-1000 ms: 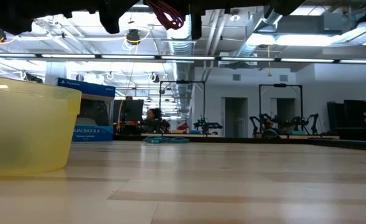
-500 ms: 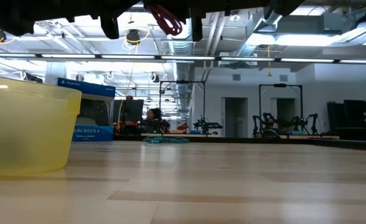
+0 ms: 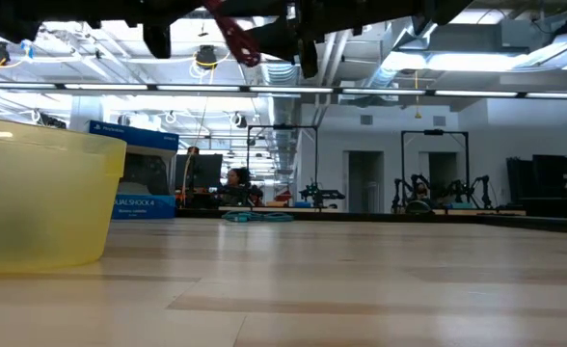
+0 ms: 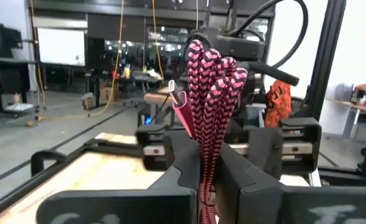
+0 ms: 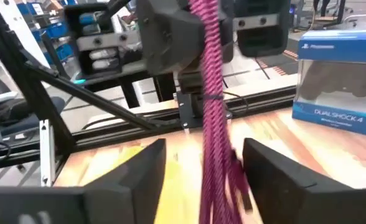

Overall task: Pick and place USB-C Cables
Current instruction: Put the pink charger cable into the yellow bin, then put the blue charger cable into the yellow bin

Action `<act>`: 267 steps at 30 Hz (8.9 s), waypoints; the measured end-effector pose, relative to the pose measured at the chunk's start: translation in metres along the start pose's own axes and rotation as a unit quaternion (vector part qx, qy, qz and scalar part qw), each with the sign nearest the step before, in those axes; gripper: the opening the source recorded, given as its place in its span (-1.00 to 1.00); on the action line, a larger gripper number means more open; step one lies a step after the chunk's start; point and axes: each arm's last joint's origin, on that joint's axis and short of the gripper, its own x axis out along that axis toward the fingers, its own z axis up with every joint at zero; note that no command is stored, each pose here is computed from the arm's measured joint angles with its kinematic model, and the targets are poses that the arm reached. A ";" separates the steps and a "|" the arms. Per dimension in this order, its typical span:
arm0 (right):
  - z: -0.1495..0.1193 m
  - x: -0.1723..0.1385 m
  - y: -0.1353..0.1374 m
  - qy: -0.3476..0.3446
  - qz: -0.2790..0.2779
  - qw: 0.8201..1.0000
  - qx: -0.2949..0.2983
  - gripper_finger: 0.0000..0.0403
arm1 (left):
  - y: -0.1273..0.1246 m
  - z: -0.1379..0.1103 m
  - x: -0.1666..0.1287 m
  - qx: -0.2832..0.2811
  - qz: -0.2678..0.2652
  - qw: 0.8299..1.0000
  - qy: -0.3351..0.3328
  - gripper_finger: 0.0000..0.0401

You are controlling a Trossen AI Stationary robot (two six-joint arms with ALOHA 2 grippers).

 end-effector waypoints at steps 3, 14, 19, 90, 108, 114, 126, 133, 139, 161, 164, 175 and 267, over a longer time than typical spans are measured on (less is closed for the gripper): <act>-0.001 -0.001 0.005 0.002 0.008 1.000 -0.001 0.25 | 0.000 0.004 -0.009 0.001 -0.004 1.000 0.020 -1.00; 0.006 -0.025 0.033 0.041 0.041 0.998 -0.014 0.26 | -0.011 0.006 -0.045 -0.044 -0.052 0.990 0.127 -1.00; 0.017 -0.043 0.042 0.059 0.050 0.997 -0.021 0.26 | -0.033 0.015 -0.046 -0.045 -0.072 0.969 0.231 -1.00; 0.012 -0.057 0.060 0.088 0.050 0.995 -0.024 0.26 | -0.132 -0.059 0.007 0.234 -0.131 0.683 0.679 -1.00; 0.013 -0.057 0.059 0.087 0.050 0.995 -0.024 0.26 | -0.132 -0.059 0.009 0.236 -0.157 0.681 0.676 -0.93; 0.013 -0.057 0.059 0.087 0.050 0.995 -0.024 0.26 | -0.133 -0.059 0.009 0.237 -0.161 0.681 0.674 -0.76; 0.012 -0.057 0.059 0.090 0.048 0.994 -0.026 0.26 | -0.133 -0.059 0.010 0.235 -0.168 0.681 0.673 -0.35; 0.012 -0.055 0.054 0.094 0.041 0.994 -0.027 0.26 | -0.131 -0.051 0.008 0.228 -0.166 0.690 0.667 -0.32; 0.015 -0.051 0.043 0.091 0.023 0.995 -0.023 0.26 | -0.126 -0.034 0.008 0.240 -0.144 0.720 0.634 -0.31; 0.027 -0.037 -0.006 0.077 -0.048 0.996 -0.011 0.26 | -0.096 0.055 -0.007 0.200 -0.090 0.861 0.459 -0.31; 0.031 -0.035 -0.021 0.073 -0.069 0.995 -0.019 0.26 | -0.091 0.064 -0.012 0.192 -0.087 0.871 0.443 -0.31; 0.044 -0.032 -0.084 0.066 -0.150 0.986 -0.020 0.26 | -0.083 0.074 -0.018 0.211 -0.077 0.875 0.430 -0.31; 0.208 -0.105 -0.058 0.325 0.027 0.935 -0.142 0.26 | 0.170 -0.104 0.084 0.059 0.318 0.867 0.379 -0.52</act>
